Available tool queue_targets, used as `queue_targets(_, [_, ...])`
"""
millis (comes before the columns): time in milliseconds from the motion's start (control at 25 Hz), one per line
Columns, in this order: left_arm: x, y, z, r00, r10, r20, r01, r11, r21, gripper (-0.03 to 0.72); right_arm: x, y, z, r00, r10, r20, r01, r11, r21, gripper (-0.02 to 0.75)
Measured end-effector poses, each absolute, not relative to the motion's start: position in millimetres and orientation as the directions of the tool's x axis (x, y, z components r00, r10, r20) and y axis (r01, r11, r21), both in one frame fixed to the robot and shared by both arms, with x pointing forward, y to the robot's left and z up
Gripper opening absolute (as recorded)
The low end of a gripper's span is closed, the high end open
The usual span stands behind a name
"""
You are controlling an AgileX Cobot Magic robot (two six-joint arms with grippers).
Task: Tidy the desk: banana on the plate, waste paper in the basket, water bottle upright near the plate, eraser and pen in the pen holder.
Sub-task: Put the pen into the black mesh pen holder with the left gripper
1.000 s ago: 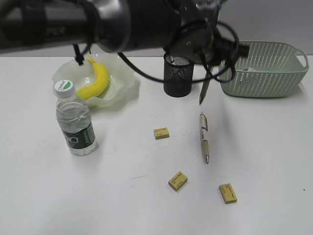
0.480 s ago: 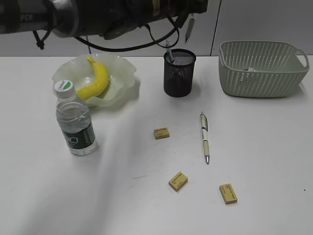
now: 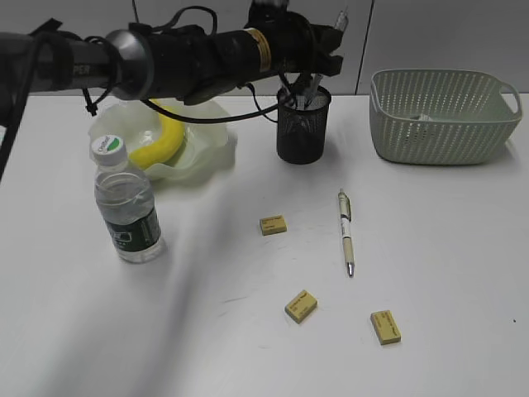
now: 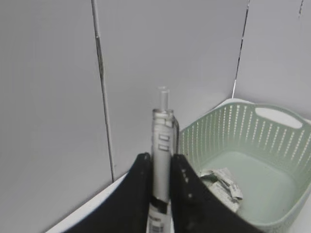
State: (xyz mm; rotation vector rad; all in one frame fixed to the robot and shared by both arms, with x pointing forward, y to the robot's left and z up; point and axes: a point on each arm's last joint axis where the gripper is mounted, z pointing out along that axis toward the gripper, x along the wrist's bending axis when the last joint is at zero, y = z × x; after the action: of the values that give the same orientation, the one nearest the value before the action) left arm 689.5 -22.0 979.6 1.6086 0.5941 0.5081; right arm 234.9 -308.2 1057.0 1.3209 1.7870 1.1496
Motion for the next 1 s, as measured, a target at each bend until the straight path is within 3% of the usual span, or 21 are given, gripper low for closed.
queue_targets(320, [691.7,-23.2,960.6,0.769,0.639,0.014,0.087,-0.125,0.988,0.097,234.9,-308.2,1057.0,-0.300,0.954,0.011,0.405,0.117,0.907,0.255])
queue_targets(560, [691.8,-23.1,960.4,0.769,0.640,0.015,0.087,-0.127,0.988,0.262,234.9,-308.2,1057.0,-0.300,0.954,0.011,0.405,0.117,0.907,0.247])
queue_targets(720, [692.9,-21.4,960.4,0.755,0.656,0.020,0.099,-0.143,0.985,0.290,234.9,-308.2,1057.0,-0.300,0.954,0.011,0.405,0.117,0.907,0.246])
queue_targets(840, [691.7,-18.4,977.4,0.725,0.688,0.027,0.109,-0.154,0.982,0.291,234.9,-308.2,1057.0,-0.300,0.954,0.010,0.405,0.118,0.907,0.246])
queue_targets(1000, [675.6,-11.7,1033.3,0.593,0.804,0.052,0.181,-0.196,0.964,0.276,234.9,-308.2,1057.0,-0.300,0.954,0.010,0.405,0.118,0.907,0.246])
